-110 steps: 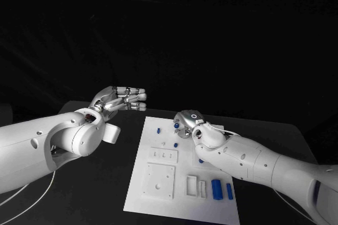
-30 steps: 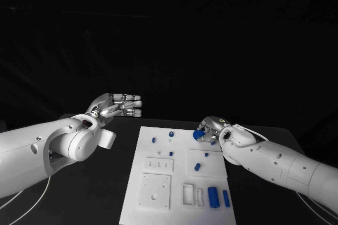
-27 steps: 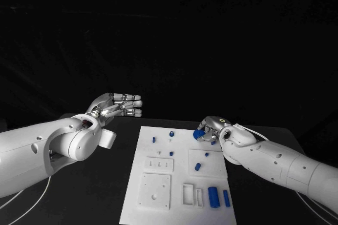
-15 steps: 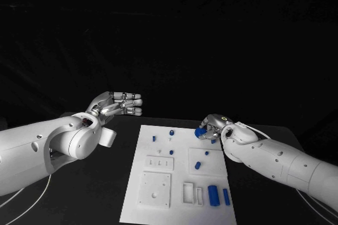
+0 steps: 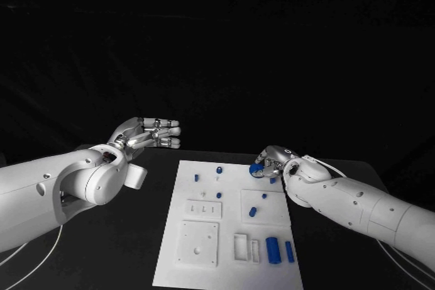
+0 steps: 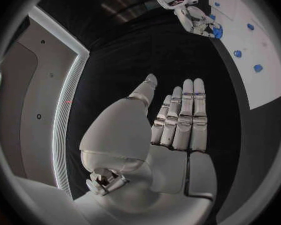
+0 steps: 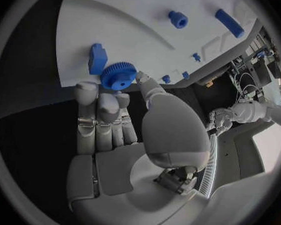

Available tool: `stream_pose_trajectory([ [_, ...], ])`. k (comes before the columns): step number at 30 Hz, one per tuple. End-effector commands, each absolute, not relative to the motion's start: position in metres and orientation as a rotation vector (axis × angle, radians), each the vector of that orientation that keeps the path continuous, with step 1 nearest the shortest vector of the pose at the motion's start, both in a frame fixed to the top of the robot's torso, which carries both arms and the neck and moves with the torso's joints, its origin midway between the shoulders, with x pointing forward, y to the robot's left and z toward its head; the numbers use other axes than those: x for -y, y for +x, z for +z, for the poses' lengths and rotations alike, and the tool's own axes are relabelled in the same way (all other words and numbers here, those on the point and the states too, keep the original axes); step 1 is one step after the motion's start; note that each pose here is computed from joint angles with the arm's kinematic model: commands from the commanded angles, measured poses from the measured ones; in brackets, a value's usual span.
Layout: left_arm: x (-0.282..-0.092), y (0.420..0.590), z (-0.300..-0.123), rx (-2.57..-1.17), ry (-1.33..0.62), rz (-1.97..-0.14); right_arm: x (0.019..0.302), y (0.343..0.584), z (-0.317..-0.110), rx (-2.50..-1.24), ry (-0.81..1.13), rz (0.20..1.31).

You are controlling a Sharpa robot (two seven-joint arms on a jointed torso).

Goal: Assemble the parts on the task board

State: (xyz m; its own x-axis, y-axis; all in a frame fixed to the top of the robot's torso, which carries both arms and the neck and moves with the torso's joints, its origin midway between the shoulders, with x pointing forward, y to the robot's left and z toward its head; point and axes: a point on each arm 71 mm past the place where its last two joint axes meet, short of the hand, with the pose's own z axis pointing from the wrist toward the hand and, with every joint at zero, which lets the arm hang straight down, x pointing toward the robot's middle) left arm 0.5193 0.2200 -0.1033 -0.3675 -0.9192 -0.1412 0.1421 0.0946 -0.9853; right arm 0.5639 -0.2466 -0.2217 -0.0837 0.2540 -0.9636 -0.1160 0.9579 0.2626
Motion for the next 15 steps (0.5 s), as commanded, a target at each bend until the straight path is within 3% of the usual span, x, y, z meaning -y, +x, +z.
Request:
stream_pose_trajectory([
  [1, -0.2186, 0.5197, -0.1026, -1.451, -0.802, -1.456, 0.2463, 0.5639, -0.2201, -1.611, 0.125, 0.342],
  [15, -0.2208, 0.523, -0.1037, -1.448, -0.804, -1.448, 0.2494, 0.5635, -0.2163, -1.58, 0.131, 0.343],
])
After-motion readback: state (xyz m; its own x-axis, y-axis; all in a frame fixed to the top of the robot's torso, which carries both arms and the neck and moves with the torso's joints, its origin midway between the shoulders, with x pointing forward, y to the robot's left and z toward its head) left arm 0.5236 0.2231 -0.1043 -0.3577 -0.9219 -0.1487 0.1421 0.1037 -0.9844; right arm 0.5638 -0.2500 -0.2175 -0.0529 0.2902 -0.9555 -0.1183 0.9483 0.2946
